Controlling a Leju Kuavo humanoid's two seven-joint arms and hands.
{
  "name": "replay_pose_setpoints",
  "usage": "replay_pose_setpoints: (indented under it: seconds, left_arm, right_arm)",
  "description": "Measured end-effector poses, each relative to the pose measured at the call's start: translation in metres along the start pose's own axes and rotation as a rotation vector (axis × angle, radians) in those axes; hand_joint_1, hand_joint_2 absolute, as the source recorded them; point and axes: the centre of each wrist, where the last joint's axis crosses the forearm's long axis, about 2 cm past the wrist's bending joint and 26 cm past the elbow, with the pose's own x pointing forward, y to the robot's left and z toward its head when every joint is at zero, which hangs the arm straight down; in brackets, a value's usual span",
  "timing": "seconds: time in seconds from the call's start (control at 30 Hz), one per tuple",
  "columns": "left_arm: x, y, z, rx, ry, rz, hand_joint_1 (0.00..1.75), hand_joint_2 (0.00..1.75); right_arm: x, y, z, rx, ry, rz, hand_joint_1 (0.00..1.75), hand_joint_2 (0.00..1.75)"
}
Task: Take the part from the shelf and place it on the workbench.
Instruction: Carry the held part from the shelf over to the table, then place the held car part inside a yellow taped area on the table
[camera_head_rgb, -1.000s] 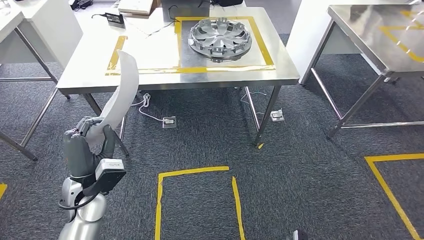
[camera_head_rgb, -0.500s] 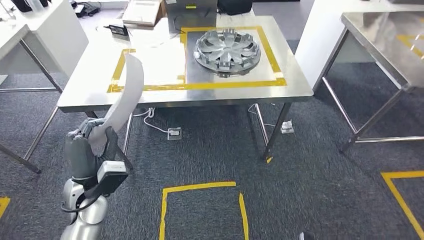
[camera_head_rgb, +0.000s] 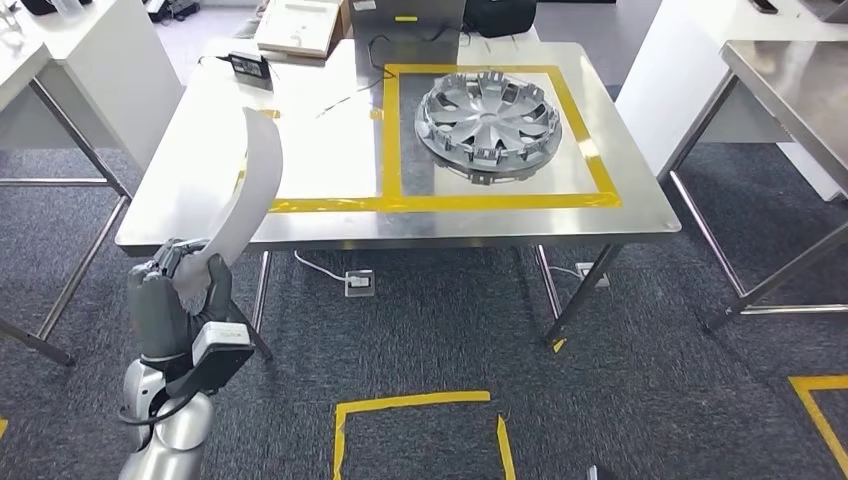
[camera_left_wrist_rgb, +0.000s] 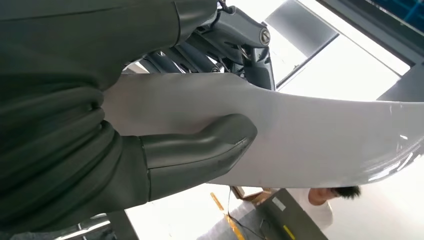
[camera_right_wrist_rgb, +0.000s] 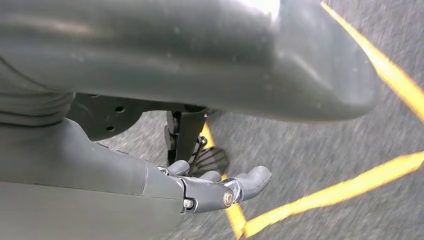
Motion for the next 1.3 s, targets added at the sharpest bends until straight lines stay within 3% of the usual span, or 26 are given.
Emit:
replay_pose_setpoints:
  seconds: [0.33,0.5,0.83,1.03,1.3]
  left_arm:
    - [-0.004,-0.001,0.01,-0.014,0.021,-0.006,1.75,1.75]
    - [-0.003,0.001,0.005,0.004,0.003,-0.011,1.75,1.75]
    - [-0.008,0.003,0.022,-0.05,0.004,-0.065,1.75,1.75]
    - [-0.007,0.0,0.014,-0.077,-0.05,-0.159,1.75,1.75]
    - [-0.011,-0.011,0.011,-0.15,-0.05,-0.252,1.75,1.75]
  right_arm:
    - [-0.009,-0.007,0.003,-0.009,0.008,-0.001,0.0,0.0]
    - [-0.002,0.001,0.001,0.01,-0.019,-0.02,0.0,0.0]
    - [-0.007,0.001,0.002,0.013,-0.011,-0.04,0.0,0.0]
    - [-0.004,0.003,0.001,0.011,-0.02,-0.038,0.0,0.0]
    - [-0.003,0.004,0.0,0.008,-0.015,-0.038,0.0,0.0]
